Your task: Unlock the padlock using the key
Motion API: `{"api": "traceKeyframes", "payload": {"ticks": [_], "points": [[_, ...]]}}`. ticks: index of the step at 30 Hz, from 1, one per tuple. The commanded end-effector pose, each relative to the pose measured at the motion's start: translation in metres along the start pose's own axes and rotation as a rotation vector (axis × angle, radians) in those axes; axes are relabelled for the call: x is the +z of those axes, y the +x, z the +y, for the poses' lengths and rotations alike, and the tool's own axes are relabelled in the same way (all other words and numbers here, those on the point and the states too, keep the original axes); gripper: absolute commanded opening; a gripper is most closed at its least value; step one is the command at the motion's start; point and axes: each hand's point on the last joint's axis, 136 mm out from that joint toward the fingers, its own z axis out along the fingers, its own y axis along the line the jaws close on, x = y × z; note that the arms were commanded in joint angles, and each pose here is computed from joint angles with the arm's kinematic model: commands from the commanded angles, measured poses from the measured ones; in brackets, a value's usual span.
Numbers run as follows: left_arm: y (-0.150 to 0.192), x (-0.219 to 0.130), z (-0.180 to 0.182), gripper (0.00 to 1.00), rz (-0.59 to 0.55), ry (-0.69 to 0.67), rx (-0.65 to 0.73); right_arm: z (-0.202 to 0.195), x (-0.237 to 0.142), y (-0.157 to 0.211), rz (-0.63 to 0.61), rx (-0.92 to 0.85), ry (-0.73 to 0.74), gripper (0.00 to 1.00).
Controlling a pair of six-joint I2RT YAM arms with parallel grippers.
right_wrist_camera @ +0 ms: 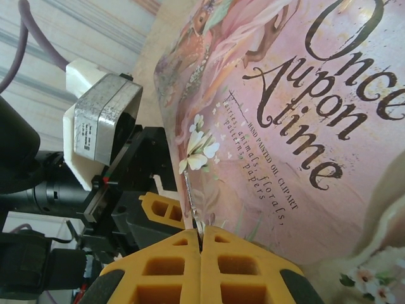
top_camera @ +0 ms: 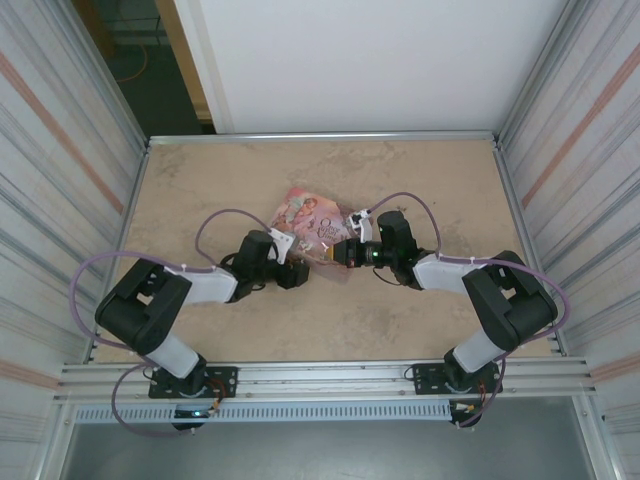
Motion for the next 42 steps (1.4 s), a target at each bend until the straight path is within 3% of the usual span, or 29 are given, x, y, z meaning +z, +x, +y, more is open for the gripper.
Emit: {"api": "traceKeyframes", "payload": {"ticks": [1, 30, 42], "points": [[-0.012, 0.004, -0.009, 0.54, -0.015, 0.036, 0.043, -0.033, 0.004, 0.039, 0.117, 0.072, 0.120, 0.00], [-0.023, 0.004, -0.018, 0.29, -0.036, 0.032, 0.052, -0.026, 0.004, 0.034, 0.109, 0.054, 0.111, 0.00], [-0.022, -0.009, -0.028, 0.26, -0.004, 0.022, 0.017, -0.012, 0.000, 0.020, 0.081, 0.023, 0.091, 0.00]]}}
